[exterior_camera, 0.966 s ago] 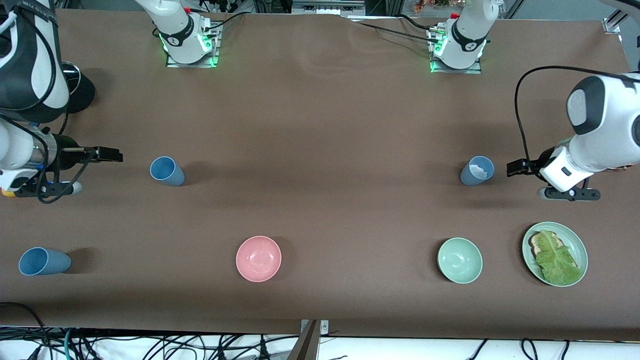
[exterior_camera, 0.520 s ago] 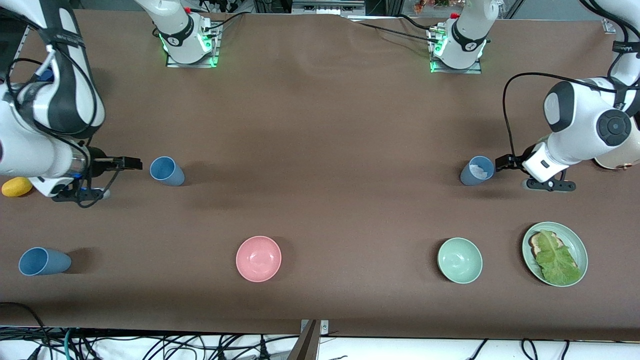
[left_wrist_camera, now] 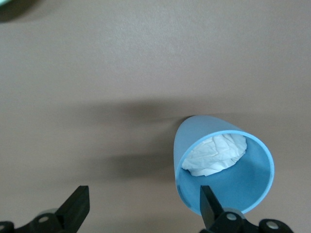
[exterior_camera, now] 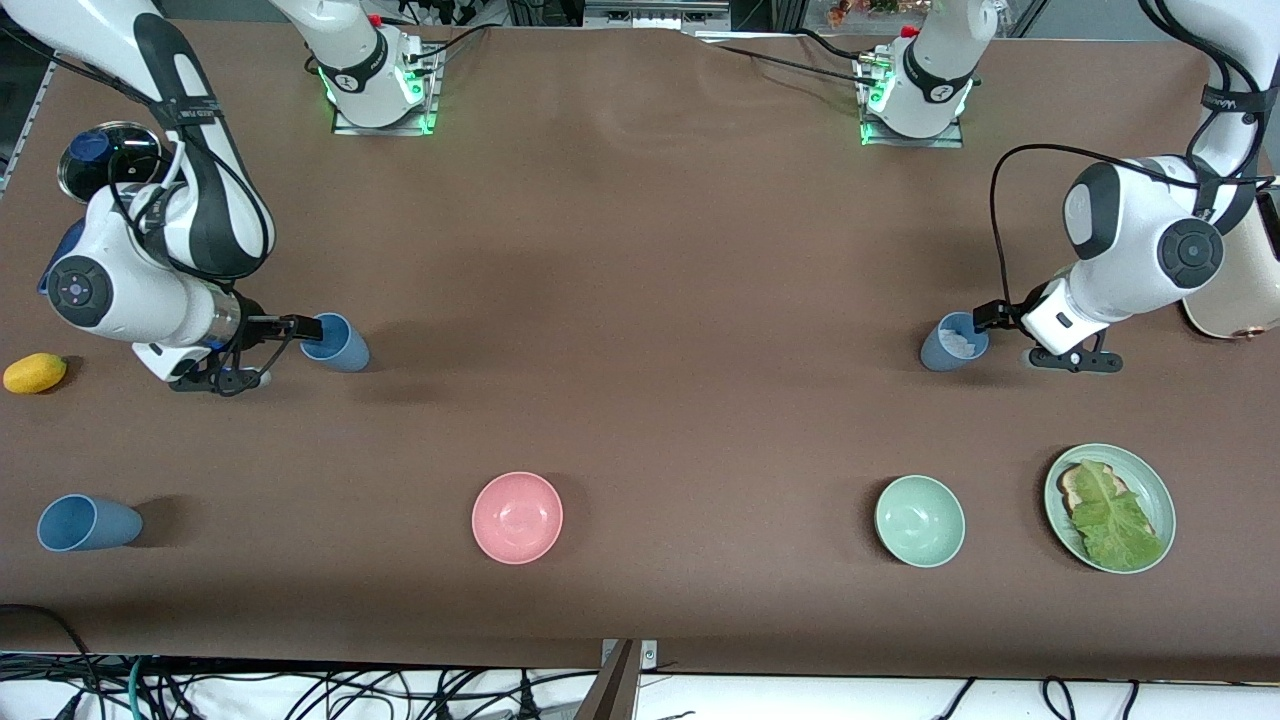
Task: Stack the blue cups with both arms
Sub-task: 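Lower both grippers toward the blue cup in front of each arm, then close the left and right grippers around their blue cups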
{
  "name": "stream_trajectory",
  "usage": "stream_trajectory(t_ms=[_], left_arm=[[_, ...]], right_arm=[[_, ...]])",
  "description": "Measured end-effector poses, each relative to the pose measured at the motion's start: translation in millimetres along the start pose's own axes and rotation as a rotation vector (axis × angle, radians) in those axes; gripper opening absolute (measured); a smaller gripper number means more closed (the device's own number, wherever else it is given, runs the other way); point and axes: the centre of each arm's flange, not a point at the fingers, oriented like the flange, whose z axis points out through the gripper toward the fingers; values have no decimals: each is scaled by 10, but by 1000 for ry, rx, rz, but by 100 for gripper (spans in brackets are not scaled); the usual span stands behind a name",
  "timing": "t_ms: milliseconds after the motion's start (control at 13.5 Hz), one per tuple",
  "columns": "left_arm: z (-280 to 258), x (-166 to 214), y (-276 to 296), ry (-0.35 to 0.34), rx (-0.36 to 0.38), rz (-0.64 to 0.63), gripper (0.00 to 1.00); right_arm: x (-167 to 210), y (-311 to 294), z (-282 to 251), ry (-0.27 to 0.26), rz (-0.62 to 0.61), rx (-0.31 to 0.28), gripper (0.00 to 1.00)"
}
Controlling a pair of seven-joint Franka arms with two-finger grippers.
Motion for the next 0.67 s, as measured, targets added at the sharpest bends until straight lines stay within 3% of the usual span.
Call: stream_trajectory(t_ms=[149,371,520,669], left_arm=[[87,-1,20,-16,-3,4,98],[207,21,41,-28,-6,6,68],[217,51,46,-25,-7,2,43],[149,108,92,-6,-37,-50,21]], right_arm=[[-18,0,43,0,0,0,100],[-25,0,76,0,0,0,96],[-29,1,119,-7,0,0,80],[-31,2,158,-12,0,1,54]])
